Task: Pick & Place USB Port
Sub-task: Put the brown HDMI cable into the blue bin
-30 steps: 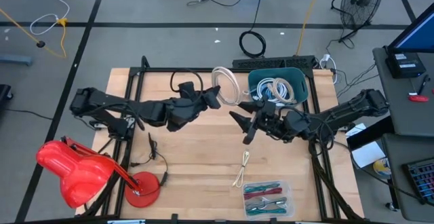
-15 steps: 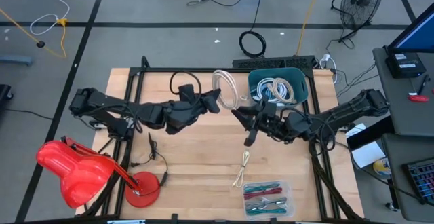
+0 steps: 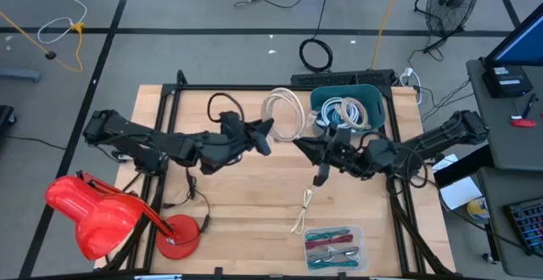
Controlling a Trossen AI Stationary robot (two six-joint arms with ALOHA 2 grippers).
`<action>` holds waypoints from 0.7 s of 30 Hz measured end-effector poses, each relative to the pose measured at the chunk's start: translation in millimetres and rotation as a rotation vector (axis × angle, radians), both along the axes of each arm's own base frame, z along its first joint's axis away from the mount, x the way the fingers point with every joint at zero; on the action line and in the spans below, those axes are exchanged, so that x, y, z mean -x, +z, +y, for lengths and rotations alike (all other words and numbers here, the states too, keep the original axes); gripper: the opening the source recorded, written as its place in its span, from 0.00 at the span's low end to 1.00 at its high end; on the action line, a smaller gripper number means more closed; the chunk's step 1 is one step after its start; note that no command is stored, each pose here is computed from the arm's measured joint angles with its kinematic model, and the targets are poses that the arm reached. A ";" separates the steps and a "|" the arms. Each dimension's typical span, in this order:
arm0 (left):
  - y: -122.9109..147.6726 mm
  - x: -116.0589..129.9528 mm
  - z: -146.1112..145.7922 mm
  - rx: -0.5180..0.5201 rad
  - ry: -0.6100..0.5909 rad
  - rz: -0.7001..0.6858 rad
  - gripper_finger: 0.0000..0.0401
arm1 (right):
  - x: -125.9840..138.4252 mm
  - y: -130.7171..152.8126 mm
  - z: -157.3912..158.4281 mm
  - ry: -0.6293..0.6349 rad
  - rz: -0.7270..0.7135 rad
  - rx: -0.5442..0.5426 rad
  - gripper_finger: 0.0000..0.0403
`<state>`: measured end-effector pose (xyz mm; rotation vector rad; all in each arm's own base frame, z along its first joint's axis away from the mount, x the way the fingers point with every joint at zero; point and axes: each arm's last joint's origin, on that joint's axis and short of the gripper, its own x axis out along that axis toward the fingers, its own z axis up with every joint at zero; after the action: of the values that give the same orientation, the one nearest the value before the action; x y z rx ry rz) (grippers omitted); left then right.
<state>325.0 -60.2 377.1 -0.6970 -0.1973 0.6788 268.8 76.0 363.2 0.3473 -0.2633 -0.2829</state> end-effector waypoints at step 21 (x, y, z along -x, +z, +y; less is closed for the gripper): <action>30.9 56.2 -41.0 -0.180 0.117 0.108 0.24 | 103.5 59.1 -3.8 0.047 -0.178 -0.211 0.01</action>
<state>268.7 -101.2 407.9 -0.4779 -0.1982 0.7974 165.4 72.3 422.2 0.5880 -0.4009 -0.2345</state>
